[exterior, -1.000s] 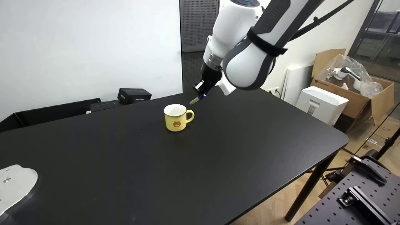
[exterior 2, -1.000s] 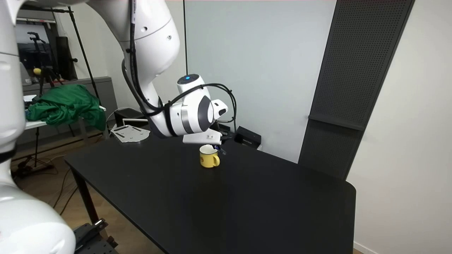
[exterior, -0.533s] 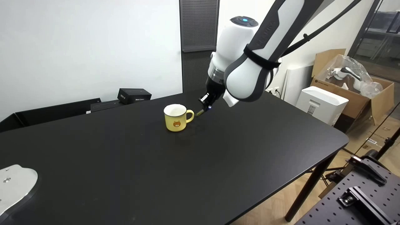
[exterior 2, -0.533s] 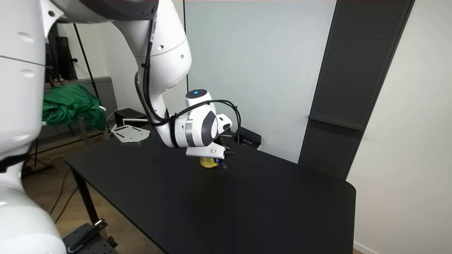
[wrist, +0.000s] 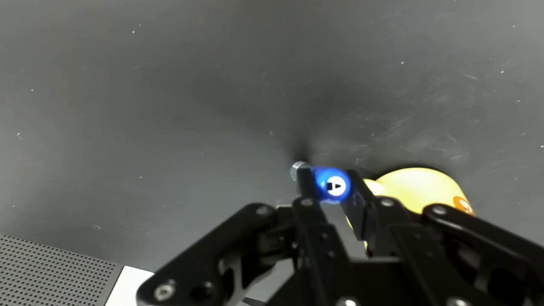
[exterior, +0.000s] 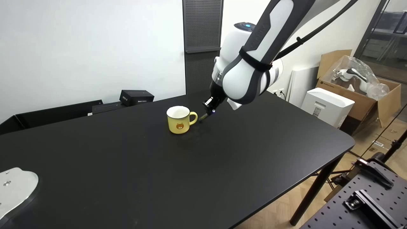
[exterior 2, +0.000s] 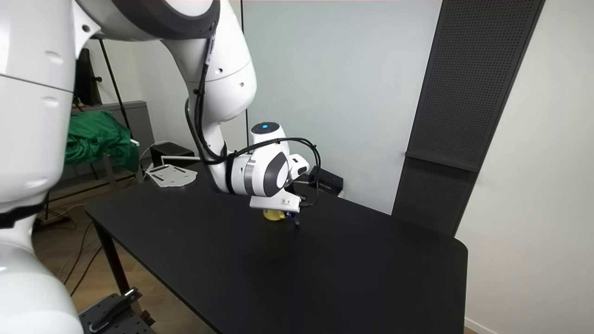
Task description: Put the marker on the table
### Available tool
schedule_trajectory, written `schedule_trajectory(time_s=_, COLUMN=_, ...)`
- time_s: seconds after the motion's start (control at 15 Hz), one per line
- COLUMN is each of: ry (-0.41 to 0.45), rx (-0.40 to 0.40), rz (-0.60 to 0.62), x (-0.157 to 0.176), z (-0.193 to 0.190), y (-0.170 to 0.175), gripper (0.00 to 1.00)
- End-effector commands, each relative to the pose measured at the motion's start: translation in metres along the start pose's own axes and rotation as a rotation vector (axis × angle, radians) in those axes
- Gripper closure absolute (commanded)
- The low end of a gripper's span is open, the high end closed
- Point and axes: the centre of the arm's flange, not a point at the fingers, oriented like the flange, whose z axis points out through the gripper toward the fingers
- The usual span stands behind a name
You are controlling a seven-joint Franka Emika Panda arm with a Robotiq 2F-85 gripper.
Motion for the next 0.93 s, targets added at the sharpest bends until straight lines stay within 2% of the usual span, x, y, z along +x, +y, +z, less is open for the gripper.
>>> schedule_trajectory(time_s=0.0, ry=-0.006, rx=0.009, rz=0.001, x=0.01, z=0.007, y=0.006, gripper=0.53)
schedule_trajectory(time_s=0.33, ry=-0.066, rx=0.022, rz=0.028, x=0.013, z=0.012, y=0.004, gripper=0.2)
schedule_trajectory(time_s=0.53, ry=-0.152, rx=0.031, rz=0.041, x=0.015, z=0.009, y=0.002, gripper=0.02)
schedule_trajectory(time_s=0.87, ry=-0.33, rx=0.082, rz=0.04, x=0.016, z=-0.004, y=-0.011, gripper=0.0)
